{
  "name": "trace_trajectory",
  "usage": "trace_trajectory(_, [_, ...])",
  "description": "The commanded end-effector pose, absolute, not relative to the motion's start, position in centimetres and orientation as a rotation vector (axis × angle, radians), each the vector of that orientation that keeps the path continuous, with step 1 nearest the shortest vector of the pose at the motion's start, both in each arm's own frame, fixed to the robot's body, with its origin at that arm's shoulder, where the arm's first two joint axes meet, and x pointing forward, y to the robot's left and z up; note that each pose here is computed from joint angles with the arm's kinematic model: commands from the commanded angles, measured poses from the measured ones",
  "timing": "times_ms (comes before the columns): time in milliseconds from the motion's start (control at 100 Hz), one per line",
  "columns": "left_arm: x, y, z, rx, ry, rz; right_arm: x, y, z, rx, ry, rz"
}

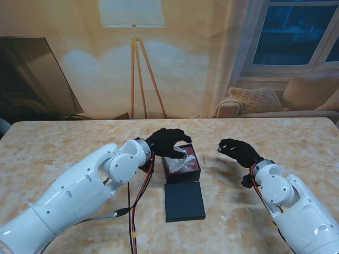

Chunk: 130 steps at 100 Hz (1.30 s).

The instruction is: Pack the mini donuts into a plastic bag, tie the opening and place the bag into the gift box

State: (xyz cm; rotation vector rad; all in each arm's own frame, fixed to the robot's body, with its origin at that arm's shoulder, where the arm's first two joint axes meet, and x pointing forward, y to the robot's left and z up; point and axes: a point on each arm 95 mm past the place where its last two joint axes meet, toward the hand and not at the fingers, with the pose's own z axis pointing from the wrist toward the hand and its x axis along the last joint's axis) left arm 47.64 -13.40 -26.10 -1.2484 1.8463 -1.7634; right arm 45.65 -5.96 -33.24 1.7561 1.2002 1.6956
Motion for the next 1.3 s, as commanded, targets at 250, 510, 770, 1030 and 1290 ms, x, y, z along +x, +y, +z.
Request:
trace_trajectory(250, [47.2,-13.2,-25.7,-1.181,1.972,-1.695,45.3,-5.6,-33.8,1.773,1.224,1.687])
trace_trajectory(510, [47.0,-12.9,-25.5,-1.19,1.998,-1.725,45.3,-5.6,-33.8,1.773,1.226,1.684])
trace_trajectory(770, [46.2,-12.5,-25.1,-1.18,1.93,-1.783,45.3,-5.7,-33.8,1.769,1.229,1.686])
trace_trajectory(1030, [44.2,-11.7,-24.3,-1.098,1.826,-1.894,45.5,-5.7,-33.9,1.787,1.224,1.681])
trace_trajectory(1290, [42.2,-11.2,-25.1,-1.152,1.844,-1.965,45.4,-5.7,-33.9,1.79,1.219,1.682])
